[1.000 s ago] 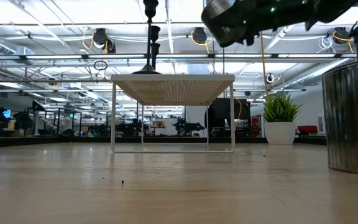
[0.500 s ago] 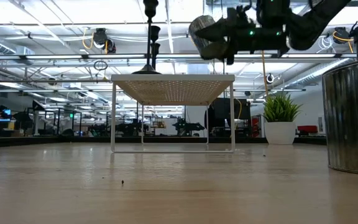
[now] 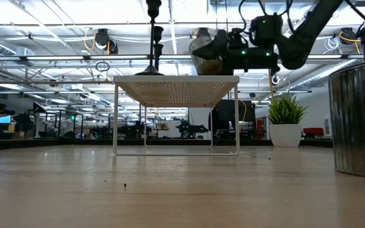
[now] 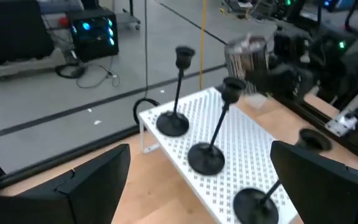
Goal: Pick & Place candle stick holders
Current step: Put the top silver scented candle on the shelf, then put the right silver scented candle on the shelf aligned with the other silver scented candle
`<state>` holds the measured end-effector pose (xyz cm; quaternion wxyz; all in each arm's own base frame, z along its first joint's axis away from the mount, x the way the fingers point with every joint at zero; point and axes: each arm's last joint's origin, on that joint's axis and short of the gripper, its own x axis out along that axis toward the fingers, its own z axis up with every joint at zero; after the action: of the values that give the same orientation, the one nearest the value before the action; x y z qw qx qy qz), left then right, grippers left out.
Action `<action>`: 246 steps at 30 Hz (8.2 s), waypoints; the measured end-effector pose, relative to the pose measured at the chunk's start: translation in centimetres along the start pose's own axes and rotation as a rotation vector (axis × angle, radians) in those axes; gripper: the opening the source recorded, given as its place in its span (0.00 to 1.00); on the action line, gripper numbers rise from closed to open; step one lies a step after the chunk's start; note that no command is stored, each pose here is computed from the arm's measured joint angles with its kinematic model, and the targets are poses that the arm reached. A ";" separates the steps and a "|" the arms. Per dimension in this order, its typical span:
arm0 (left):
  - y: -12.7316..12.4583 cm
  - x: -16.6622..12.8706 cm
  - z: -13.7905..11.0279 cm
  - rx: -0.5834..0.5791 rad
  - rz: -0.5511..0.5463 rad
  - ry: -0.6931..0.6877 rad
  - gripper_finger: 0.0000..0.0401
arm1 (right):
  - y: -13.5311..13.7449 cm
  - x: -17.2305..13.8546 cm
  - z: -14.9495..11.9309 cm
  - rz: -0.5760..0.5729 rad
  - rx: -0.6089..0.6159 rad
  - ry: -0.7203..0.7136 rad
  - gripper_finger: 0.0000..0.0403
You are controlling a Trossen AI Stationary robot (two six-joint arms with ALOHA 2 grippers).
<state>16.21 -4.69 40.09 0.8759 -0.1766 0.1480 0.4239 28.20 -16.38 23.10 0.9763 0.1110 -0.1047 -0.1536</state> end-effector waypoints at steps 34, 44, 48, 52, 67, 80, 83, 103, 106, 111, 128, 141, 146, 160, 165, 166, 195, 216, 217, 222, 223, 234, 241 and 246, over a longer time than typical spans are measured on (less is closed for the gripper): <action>4.6 8.5 -3.0 0.028 -0.312 0.057 0.98 | -1.8 3.4 -3.7 -0.179 -0.027 0.119 0.85; 5.4 9.1 -2.6 0.035 -0.290 0.056 0.98 | -0.7 3.6 -4.0 -0.144 -0.056 0.127 0.87; 5.4 9.2 -2.6 0.040 -0.316 0.070 0.98 | -0.7 3.6 -4.0 -0.149 -0.054 0.132 0.86; 5.4 9.2 -2.6 0.041 -0.320 0.072 0.98 | -0.7 3.6 -4.3 -0.151 -0.043 0.160 0.88; 5.4 9.2 -2.6 0.037 -0.320 0.073 0.98 | -0.4 3.6 -4.4 -0.140 -0.047 0.169 0.91; 5.4 9.2 -2.6 0.036 -0.320 0.073 0.98 | -0.2 3.6 -4.5 -0.093 -0.036 0.183 0.91; 5.4 9.2 -2.6 0.036 -0.320 0.073 0.98 | -0.3 3.6 -4.5 -0.094 -0.033 0.184 0.91; 5.4 9.2 -2.6 0.034 -0.319 0.074 0.98 | -0.3 3.6 -4.6 -0.093 -0.084 0.192 0.91; 5.4 9.2 -2.6 0.034 -0.318 0.076 0.98 | -0.3 3.6 -4.6 -0.094 -0.083 0.196 0.91; 5.4 9.2 -2.6 0.034 -0.318 0.076 0.98 | -0.4 3.6 -4.8 -0.095 -0.080 0.215 0.95; 5.4 9.2 -2.6 0.035 -0.318 0.077 0.98 | -0.2 3.5 -4.7 -0.062 -0.113 0.225 0.99; 5.4 9.2 -2.7 0.040 -0.315 0.081 0.98 | 0.2 3.2 -3.2 -0.062 -0.168 0.220 0.99; 5.4 9.2 -2.7 0.045 -0.315 0.080 0.98 | 0.4 3.0 -2.6 -0.060 -0.189 0.230 0.99; 5.4 9.2 -2.7 0.044 -0.315 0.080 0.98 | 1.6 2.2 1.0 -0.042 -0.226 0.130 0.99; 5.4 9.2 -2.7 0.042 -0.315 0.080 0.98 | 2.3 1.5 3.0 -0.034 -0.257 0.086 0.99; 5.4 9.2 -2.7 0.041 -0.315 0.080 0.98 | 2.4 1.3 3.3 -0.035 -0.257 0.095 0.99; 5.3 9.8 -4.1 0.103 -0.453 0.072 0.98 | 6.7 -10.8 8.8 0.155 -0.156 0.370 0.99; 11.0 7.8 -13.3 0.070 -0.768 -0.117 0.98 | 13.9 -15.8 8.6 0.352 0.127 0.352 0.99; 11.2 7.8 -13.6 0.069 -0.780 -0.119 0.98 | 14.4 -15.9 8.3 0.354 0.141 0.367 0.99; 11.8 8.0 -15.1 0.049 -0.789 -0.111 0.98 | 16.8 -16.5 6.7 0.362 0.221 0.491 0.99; 11.9 8.2 -15.4 0.043 -0.789 -0.106 0.98 | 17.2 -16.7 6.3 0.358 0.235 0.524 0.99; 12.1 8.4 -16.2 0.004 -0.807 -0.079 0.98 | 19.6 -19.7 1.1 0.244 0.251 1.043 0.99; 12.1 8.4 -16.2 -0.020 -0.808 -0.069 0.98 | 19.8 -19.7 0.7 0.266 0.187 1.053 0.99; 12.1 8.4 -16.2 -0.020 -0.808 -0.069 0.98 | 20.1 -19.5 0.6 0.299 0.152 1.033 0.99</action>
<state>9.78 1.05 19.95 0.9747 -0.2146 0.0332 0.0528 15.49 8.46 25.36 0.9011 0.2261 0.3634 0.0693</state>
